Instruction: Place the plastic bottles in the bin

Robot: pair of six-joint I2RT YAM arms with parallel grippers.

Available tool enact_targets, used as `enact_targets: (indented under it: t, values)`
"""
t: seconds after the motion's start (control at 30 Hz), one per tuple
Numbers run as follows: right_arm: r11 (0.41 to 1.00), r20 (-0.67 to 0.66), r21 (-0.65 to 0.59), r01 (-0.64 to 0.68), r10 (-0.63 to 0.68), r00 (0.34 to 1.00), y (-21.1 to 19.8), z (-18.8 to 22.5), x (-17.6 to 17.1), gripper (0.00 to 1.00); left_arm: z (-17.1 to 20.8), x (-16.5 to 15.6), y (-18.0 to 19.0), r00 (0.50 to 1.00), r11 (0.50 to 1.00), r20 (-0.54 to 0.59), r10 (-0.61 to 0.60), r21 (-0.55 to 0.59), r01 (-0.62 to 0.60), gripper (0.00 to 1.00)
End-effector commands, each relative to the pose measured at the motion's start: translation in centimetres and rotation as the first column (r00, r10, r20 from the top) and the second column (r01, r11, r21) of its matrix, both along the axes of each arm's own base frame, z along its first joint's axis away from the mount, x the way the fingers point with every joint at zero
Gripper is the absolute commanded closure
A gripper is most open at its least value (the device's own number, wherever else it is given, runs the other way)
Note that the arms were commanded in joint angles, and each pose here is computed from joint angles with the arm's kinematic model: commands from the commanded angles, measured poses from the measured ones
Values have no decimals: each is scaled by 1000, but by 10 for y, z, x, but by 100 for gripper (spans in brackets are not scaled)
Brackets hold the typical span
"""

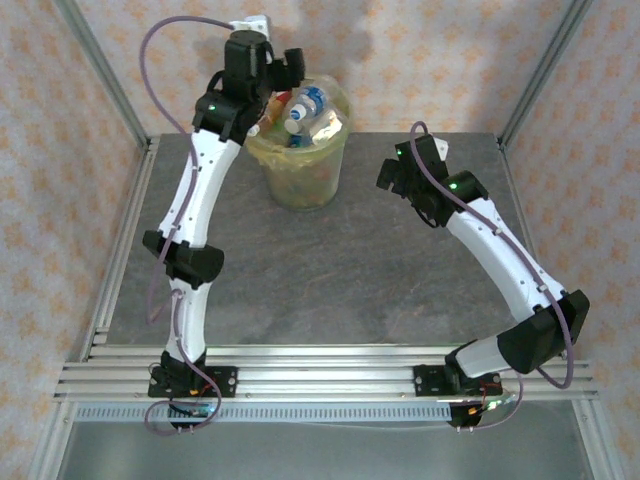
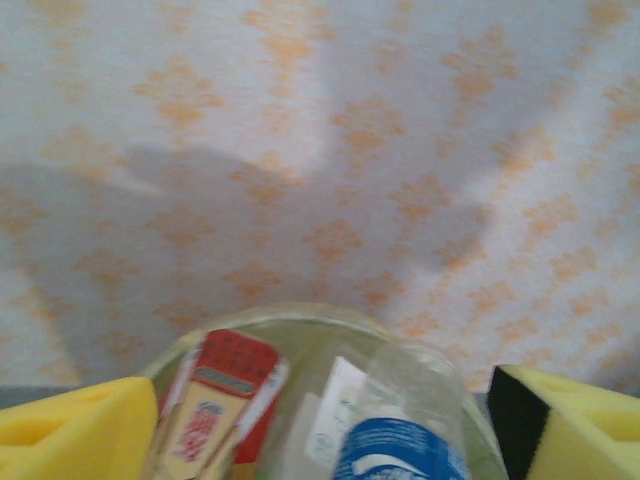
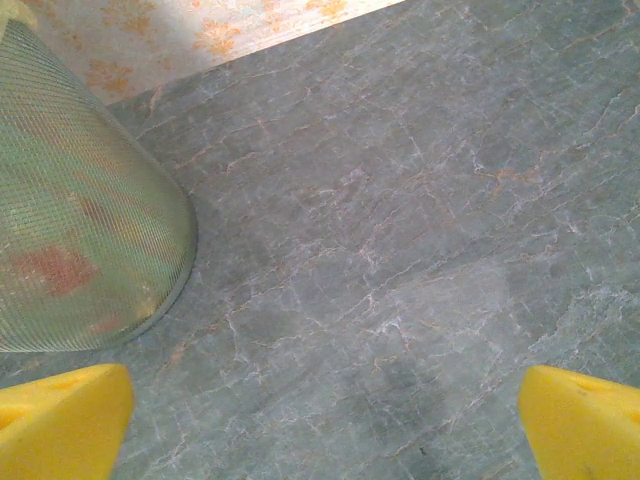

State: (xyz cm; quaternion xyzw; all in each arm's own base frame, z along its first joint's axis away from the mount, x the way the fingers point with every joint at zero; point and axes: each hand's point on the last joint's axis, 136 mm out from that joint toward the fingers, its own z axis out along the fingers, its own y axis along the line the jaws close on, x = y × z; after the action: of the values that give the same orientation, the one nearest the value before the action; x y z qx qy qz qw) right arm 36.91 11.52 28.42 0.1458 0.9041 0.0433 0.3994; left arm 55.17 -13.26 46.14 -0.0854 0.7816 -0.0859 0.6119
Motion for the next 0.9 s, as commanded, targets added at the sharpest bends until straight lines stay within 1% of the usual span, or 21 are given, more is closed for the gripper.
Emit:
enact_targets:
  t: [0.0,0.13,0.2,0.3,0.43,0.57,0.63,0.67,0.73,0.87]
  values:
    - [1000,27,6,-8,8,1000,3,12,-1,1,-22,-19,53,975,981,-119,187,-27,-191,20]
    - [1000,32,8,-11,11,999,3,13,-2,1,-44,-34,86,941,957,-195,277,-36,-289,33]
    - [1000,33,7,-15,14,999,4,14,-2,1,-54,-38,95,932,951,-217,289,-43,-305,38]
    - [1000,33,7,-14,14,999,3,14,-2,1,-77,-37,100,917,951,-279,284,-40,-306,42]
    - [1000,33,7,-11,11,999,3,13,-2,1,-93,-46,103,894,951,-340,291,-3,-310,53]
    - [1000,34,8,-11,11,999,3,14,-3,1,-112,-52,111,859,938,-387,335,50,-343,64]
    - [1000,36,8,-11,11,999,3,14,-2,1,-124,-52,110,849,939,-410,334,62,-340,65]
    - [1000,36,9,-12,12,999,3,14,-2,1,-116,-58,111,856,939,-399,330,49,-339,65]
    - [1000,36,11,-11,10,999,4,14,-2,1,-121,-59,108,854,943,-412,318,44,-331,66]
    - [1000,35,12,-10,10,999,4,13,-2,1,-135,-61,104,846,949,-445,294,29,-315,71]
